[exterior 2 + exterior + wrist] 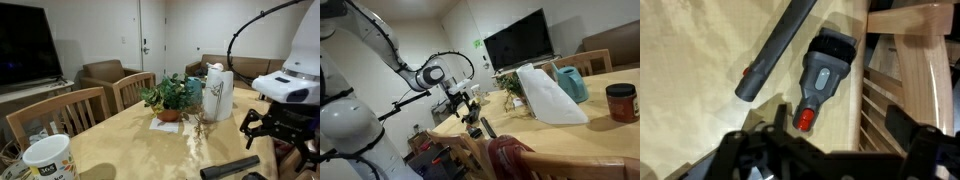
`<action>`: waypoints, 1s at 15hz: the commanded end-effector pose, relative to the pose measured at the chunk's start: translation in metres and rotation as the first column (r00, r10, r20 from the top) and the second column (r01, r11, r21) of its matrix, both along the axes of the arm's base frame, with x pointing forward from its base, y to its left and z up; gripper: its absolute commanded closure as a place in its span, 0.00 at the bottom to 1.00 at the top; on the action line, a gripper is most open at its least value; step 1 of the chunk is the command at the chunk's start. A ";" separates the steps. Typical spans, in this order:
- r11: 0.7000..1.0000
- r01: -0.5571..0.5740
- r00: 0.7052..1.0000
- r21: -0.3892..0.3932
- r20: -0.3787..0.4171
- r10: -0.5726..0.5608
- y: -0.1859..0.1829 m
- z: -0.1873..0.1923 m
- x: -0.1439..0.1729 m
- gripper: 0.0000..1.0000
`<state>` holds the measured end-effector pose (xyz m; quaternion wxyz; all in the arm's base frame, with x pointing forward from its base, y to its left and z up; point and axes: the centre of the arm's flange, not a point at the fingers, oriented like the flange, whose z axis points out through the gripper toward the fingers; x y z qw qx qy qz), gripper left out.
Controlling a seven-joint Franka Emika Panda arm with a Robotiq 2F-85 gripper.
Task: Move the grey gadget to the right
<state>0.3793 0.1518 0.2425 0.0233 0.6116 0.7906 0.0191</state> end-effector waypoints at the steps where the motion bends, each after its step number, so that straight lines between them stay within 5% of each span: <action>1: 1.000 0.000 1.000 -0.002 -0.007 0.000 0.000 -0.003 -0.001 0.00; 7: 1.000 -0.003 1.000 -0.012 -0.023 0.003 0.002 -0.008 0.002 0.00; 15: 0.991 0.125 0.987 -0.046 -0.098 -0.129 -0.004 -0.053 0.011 0.00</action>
